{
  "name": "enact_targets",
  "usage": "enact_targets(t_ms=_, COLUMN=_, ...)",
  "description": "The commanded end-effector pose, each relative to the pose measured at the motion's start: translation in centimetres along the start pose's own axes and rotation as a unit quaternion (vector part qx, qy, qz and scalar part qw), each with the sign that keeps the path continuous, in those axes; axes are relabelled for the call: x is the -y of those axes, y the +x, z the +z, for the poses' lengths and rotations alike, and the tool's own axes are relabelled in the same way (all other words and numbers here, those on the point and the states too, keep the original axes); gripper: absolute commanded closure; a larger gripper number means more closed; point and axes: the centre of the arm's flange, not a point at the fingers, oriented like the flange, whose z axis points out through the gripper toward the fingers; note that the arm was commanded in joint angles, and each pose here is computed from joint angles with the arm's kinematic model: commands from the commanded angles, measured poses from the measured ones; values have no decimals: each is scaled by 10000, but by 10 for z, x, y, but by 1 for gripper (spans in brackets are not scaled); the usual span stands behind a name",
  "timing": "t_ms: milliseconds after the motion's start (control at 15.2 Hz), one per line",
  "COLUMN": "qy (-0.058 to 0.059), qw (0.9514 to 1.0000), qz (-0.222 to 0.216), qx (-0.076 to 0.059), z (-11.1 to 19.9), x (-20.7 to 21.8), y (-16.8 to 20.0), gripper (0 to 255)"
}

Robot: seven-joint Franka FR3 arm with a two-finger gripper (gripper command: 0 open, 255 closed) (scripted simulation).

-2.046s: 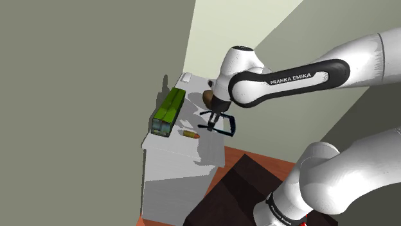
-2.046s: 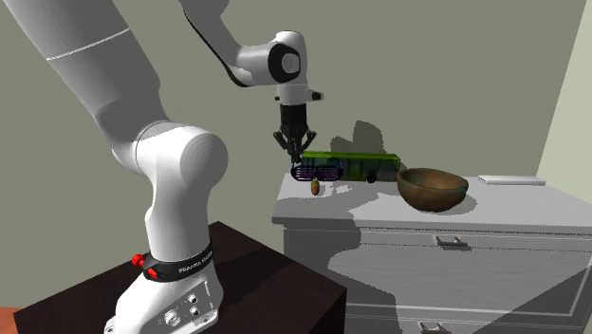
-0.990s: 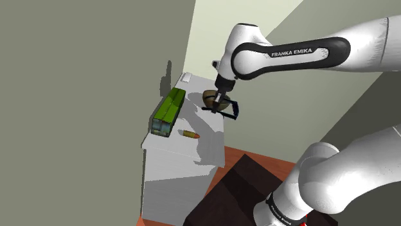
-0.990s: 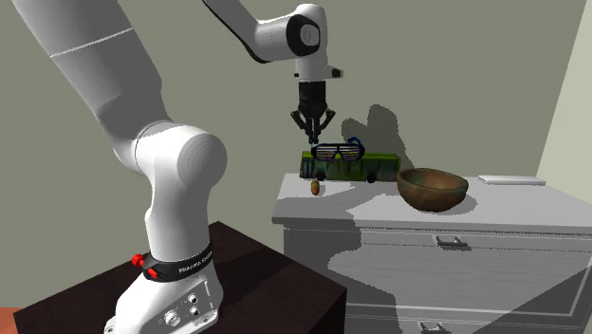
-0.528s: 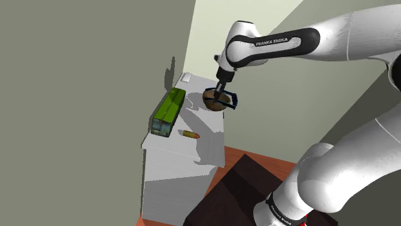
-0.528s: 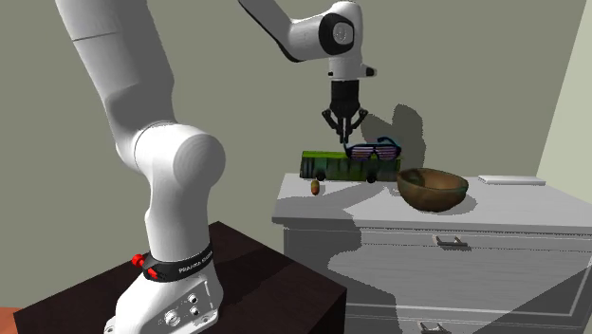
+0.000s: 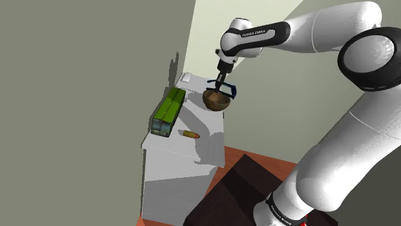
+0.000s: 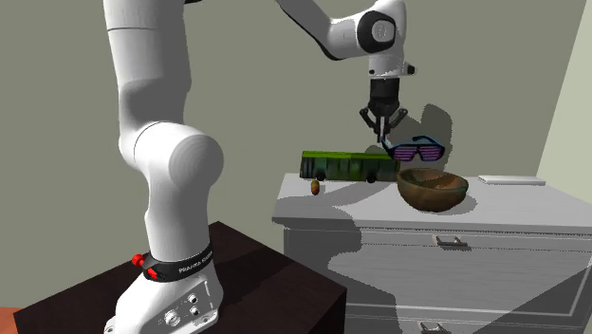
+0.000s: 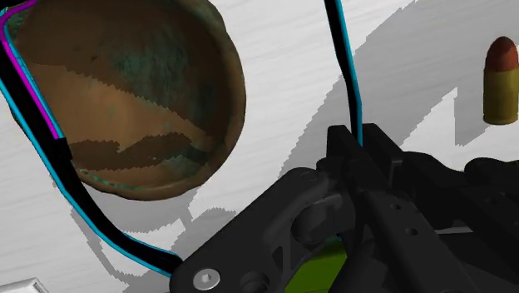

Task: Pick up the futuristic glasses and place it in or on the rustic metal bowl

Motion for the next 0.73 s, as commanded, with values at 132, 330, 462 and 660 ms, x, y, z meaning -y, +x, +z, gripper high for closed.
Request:
enact_targets(t_ms=132, qy=-3, qw=10000, qz=-7, qx=-1, z=0, x=-52, y=10, gripper=255)
enact_targets(t_ms=330, qy=-3, qw=10000, qz=-7, qx=-1, z=5, x=-78, y=16, gripper=255)
enact_targets(t_ms=462, qy=-3, qw=10000, qz=-7, qx=-1, z=16, x=-77, y=16, gripper=255)
enact_targets(t_ms=660, qy=-3, qw=10000, qz=-7, qx=-1, z=32, x=-77, y=15, gripper=255)
